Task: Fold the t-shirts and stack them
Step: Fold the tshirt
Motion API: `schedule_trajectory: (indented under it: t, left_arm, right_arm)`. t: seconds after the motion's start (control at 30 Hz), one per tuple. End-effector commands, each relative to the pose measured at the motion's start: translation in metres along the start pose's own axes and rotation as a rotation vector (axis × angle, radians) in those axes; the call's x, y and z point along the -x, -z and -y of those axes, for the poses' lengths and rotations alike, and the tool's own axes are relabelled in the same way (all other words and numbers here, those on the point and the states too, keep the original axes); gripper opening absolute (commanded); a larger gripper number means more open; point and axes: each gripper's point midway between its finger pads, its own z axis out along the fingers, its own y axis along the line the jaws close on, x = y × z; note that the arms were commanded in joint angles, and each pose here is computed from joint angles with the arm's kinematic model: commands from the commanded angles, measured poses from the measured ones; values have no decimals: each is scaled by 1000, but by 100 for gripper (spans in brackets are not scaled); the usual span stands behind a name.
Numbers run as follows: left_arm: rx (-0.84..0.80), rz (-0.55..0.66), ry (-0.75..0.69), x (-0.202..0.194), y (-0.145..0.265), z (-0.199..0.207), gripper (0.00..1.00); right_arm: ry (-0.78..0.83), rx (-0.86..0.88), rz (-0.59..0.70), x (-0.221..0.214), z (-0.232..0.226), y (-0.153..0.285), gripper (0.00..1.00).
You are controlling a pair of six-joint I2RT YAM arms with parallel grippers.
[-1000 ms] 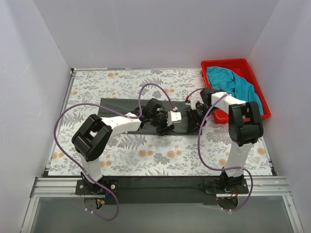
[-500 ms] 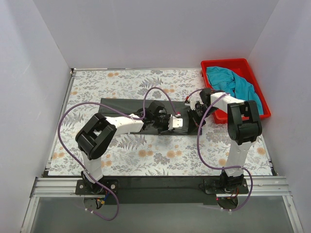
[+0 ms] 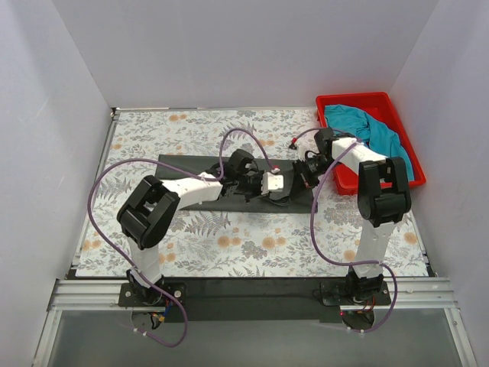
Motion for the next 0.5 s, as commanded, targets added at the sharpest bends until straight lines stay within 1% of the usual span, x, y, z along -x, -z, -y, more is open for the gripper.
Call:
schedule_trajectory:
  t: [0.0, 0.1, 0.17, 0.23, 0.27, 0.3, 0.4, 0.43, 0.47]
  left_arm:
    - [72, 85, -14, 30, 15, -42, 0]
    - [97, 92, -7, 26, 16, -62, 0]
    - [110, 92, 8, 21, 17, -74, 0]
    - [114, 98, 27, 17, 15, -83, 0]
    - [118, 98, 34, 16, 13, -87, 0]
    - [116, 89, 53, 9, 8, -89, 0]
    - [121, 106, 113, 5, 4, -101, 0]
    - [131, 108, 144, 2, 5, -106, 3]
    - [148, 124, 188, 5, 6, -115, 10]
  right_arm:
    - [12, 58, 38, 20, -7, 4, 1]
    - [4, 66, 47, 29, -2, 4, 1]
    - [-11, 79, 52, 33, 0, 3, 7]
    - [-24, 103, 78, 41, 1, 8, 17]
    - [-32, 111, 94, 45, 4, 10, 19]
    - [-32, 134, 113, 50, 2, 14, 19]
    - [-57, 166, 158, 63, 7, 23, 19]
    - [-73, 169, 165, 65, 9, 25, 19]
    - [-85, 174, 174, 68, 14, 25, 19]
